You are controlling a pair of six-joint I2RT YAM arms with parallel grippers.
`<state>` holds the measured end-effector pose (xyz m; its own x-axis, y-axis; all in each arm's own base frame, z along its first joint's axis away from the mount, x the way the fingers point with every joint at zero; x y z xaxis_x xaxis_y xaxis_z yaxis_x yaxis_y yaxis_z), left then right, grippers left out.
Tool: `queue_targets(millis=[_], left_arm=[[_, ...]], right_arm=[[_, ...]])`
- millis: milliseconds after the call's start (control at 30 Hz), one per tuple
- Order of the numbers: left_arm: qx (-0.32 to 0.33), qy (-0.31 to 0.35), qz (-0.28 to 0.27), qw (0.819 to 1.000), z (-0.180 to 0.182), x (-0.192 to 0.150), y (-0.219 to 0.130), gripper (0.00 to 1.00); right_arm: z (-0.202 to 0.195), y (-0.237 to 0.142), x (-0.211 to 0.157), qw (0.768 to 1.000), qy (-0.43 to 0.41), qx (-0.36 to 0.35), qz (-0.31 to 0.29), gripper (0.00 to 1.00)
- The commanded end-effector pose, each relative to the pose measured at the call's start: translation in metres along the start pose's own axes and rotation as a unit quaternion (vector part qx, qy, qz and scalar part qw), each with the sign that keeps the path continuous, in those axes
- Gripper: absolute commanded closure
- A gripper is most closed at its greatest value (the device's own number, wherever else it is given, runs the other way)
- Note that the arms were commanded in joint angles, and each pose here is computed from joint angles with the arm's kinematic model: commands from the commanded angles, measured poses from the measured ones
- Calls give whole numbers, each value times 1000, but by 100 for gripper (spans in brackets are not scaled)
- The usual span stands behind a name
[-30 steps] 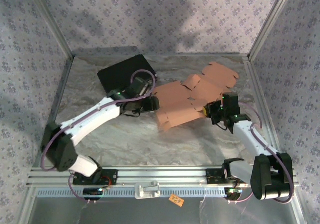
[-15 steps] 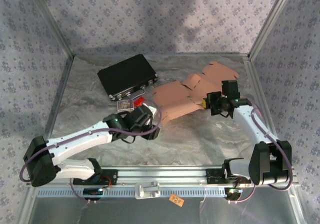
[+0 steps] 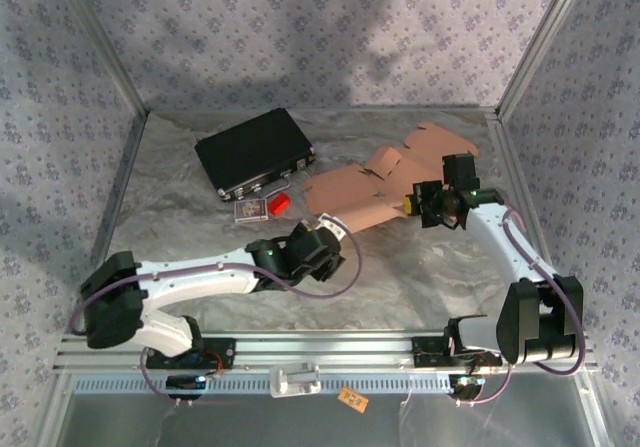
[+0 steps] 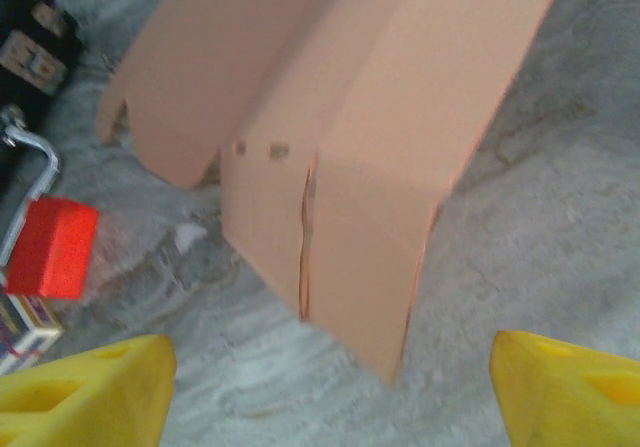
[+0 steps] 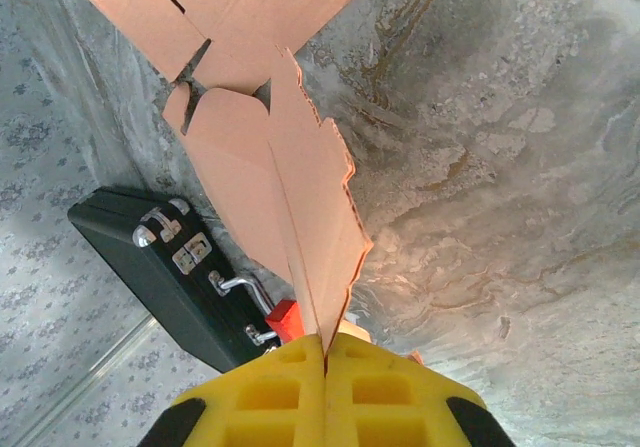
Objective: Fold the paper box
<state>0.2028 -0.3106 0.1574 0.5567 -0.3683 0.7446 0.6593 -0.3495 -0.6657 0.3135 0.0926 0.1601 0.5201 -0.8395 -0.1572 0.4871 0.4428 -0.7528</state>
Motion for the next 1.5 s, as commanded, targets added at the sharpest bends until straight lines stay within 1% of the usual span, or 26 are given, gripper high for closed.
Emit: queue_targets(millis=[0,67,100,167,233,400,433,500,533,567,600,633,733,767,833,900,1033,1133,1200,1267,1333,1400,1467], left_arm=[[63,32,-55,996,3,37,-2,18],[94,51,-59,993,7,45,1,19],[98,59,-58,992,5,48,3,20],[103,71,-48,991,3,48,9,24],[108,87,-30,990,0,47,13,31],[100,113,-17,988,-6,49,15,58],[97,118,-17,988,-6,50,14,64],[93,126,-18,987,-7,55,10,80],[93,131,-21,987,-7,58,7,91],[95,134,-25,986,-6,64,3,100],[97,135,-30,986,-6,69,0,100],[99,133,-35,986,-3,75,-4,100],[102,101,-48,988,8,97,-21,100],[94,87,-53,990,10,105,-28,100],[69,69,-61,993,12,119,-42,100],[38,54,-73,995,10,131,-57,100],[-69,28,-91,993,-3,150,-96,100],[-133,-6,-93,987,-3,159,-123,100],[-172,-41,-81,981,3,161,-133,100],[-192,-83,-49,977,15,155,-129,100],[-190,-111,-7,975,28,143,-115,100],[-163,-117,29,979,40,131,-95,100],[-137,-95,56,984,45,120,-77,100]], right_arm=[[3,-4,-6,1000,13,-12,13,100],[3,-4,-6,1000,14,-13,15,100],[4,-5,-6,1000,14,-12,15,100],[5,-6,-7,1000,14,-14,16,100],[5,-6,-7,1000,14,-17,20,100],[13,-8,-6,1000,10,-11,22,100],[11,-9,-6,999,13,-20,23,100],[18,-15,-4,1000,0,-16,22,100],[24,-20,-3,1000,-13,-16,18,100],[30,-28,-1,1000,-26,-15,10,95],[38,-36,1,999,-40,-10,-1,88],[54,-50,4,998,-64,11,-21,80],[84,-91,11,986,-127,58,-93,49],[89,-105,13,981,-141,67,-117,42],[98,-131,18,972,-147,84,-161,35],[102,-153,22,964,-158,91,-195,32],[110,-189,35,945,-179,90,-260,31],[115,-205,42,935,-192,80,-288,29],[116,-210,45,933,-193,70,-297,29],[118,-213,48,931,-194,62,-302,29],[118,-213,48,932,-192,58,-302,30],[114,-212,44,934,-189,49,-300,30],[111,-208,41,934,-195,41,-296,30]])
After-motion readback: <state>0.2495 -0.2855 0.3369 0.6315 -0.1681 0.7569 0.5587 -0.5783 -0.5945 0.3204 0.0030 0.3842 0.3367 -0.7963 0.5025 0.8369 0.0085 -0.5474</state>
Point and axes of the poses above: each hand's point on the last joint's axis, 136 mm out from that joint toward the fingers, its own y axis out along the fingers, its own z axis along the line the jaws close on, x = y × z, the point moved 2 cm from there along -y, back along the fingers, and after that the axes turned 13 degrees about -y, right-handed, at the moved point
